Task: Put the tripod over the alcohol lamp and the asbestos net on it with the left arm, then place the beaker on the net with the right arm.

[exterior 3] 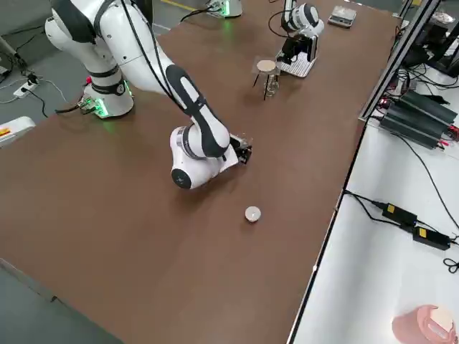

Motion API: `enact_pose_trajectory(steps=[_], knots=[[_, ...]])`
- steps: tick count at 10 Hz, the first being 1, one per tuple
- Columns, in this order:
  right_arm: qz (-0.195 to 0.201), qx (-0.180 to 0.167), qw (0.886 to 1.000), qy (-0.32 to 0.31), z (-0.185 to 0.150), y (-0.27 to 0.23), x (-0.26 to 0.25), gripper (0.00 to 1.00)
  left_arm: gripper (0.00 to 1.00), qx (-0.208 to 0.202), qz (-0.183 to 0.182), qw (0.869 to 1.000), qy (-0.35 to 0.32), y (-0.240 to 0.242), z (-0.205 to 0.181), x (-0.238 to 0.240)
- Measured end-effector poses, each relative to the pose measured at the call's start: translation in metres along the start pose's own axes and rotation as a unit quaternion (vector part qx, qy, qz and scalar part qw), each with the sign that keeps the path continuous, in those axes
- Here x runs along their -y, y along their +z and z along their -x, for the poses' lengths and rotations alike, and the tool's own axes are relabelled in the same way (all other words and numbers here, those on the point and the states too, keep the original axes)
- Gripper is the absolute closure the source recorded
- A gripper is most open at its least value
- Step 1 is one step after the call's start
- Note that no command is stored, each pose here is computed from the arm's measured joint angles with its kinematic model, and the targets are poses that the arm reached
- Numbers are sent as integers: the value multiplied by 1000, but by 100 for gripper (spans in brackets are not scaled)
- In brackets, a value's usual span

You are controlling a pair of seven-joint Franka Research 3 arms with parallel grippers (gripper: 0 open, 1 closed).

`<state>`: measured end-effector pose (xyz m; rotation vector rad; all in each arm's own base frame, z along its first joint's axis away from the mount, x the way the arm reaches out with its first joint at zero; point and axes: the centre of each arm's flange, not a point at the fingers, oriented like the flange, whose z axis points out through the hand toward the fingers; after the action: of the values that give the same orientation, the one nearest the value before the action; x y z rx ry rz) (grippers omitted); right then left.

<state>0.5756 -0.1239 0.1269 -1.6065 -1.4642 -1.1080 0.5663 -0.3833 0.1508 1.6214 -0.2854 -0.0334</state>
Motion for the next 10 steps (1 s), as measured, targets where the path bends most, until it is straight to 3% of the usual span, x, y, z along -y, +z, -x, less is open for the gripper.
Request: enact_pose_trajectory(steps=[5,6,7,9,10], knots=[[-5,-1,1000,-2,-3,6,-1,42,95,0,-4,1000,-1,-4,2,5],[-5,-1,1000,-2,-3,6,-1,42,84,0,-4,1000,-1,-4,2,5],[-5,-1,1000,-2,-3,6,-1,42,81,0,-4,1000,-1,-4,2,5],[-5,-1,1000,-3,-3,7,-1,42,64,-1,-4,1000,-1,-4,2,5],[-8,-2,1000,-4,-4,9,-1,42,60,-1,-4,1000,-1,-4,2,5]])
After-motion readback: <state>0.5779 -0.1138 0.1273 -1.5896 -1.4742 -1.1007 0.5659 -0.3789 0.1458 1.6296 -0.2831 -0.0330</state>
